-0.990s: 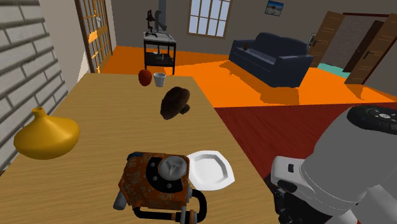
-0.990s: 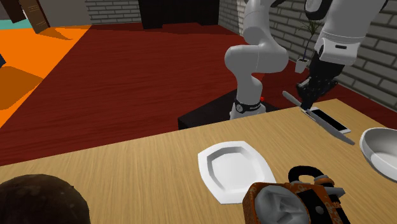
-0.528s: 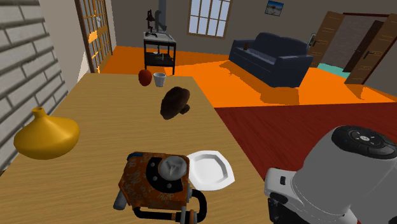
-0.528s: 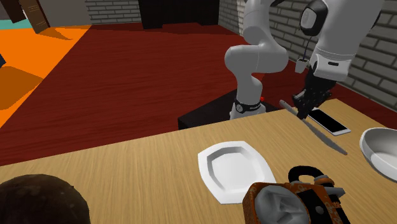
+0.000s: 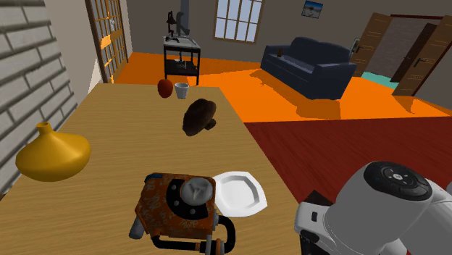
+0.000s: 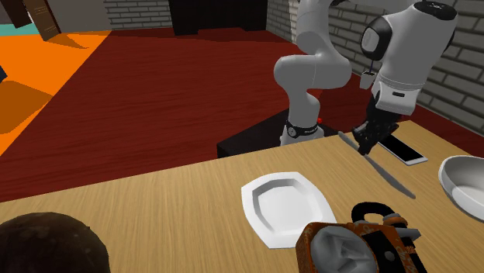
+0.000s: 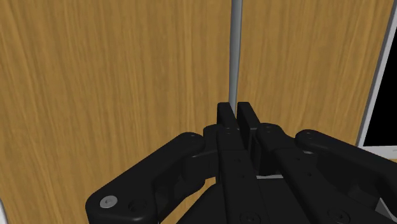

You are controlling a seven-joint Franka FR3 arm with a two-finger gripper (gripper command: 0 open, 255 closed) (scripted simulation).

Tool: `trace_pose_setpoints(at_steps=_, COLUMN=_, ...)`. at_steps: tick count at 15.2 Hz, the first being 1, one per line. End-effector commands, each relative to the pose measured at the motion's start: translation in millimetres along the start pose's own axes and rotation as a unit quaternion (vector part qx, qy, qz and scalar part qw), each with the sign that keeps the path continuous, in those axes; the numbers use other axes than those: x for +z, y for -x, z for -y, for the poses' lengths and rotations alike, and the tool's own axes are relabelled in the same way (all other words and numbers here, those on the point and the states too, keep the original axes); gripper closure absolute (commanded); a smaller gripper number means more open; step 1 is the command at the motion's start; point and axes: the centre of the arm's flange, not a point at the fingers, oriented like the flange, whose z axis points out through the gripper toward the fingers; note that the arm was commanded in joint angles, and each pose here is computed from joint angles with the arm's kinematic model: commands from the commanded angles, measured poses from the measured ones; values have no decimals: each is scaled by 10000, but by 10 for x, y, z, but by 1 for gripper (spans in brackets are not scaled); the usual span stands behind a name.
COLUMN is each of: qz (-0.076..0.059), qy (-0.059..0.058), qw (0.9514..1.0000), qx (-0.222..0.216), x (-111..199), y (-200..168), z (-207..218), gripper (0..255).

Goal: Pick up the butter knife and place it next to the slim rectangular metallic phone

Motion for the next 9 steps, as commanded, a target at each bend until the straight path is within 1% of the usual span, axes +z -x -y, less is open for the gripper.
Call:
trace_pose_setpoints(at_steps=1, qz=-2, qy=0, qw=10000, qx=0, x=14, y=-2, z=-1, gripper=255)
trace_pose_setpoints(at_steps=5, qz=-2, qy=0, qw=10000, qx=0, x=14, y=-2, z=-1, gripper=255)
trace_pose_setpoints(at_steps=6, qz=-2, qy=0, qw=10000, qx=0, x=14, y=-2, z=-2, gripper=0)
trace_pose_setpoints(at_steps=9, qz=-2, qy=0, qw=10000, qx=0, x=14, y=-2, z=-2, gripper=0)
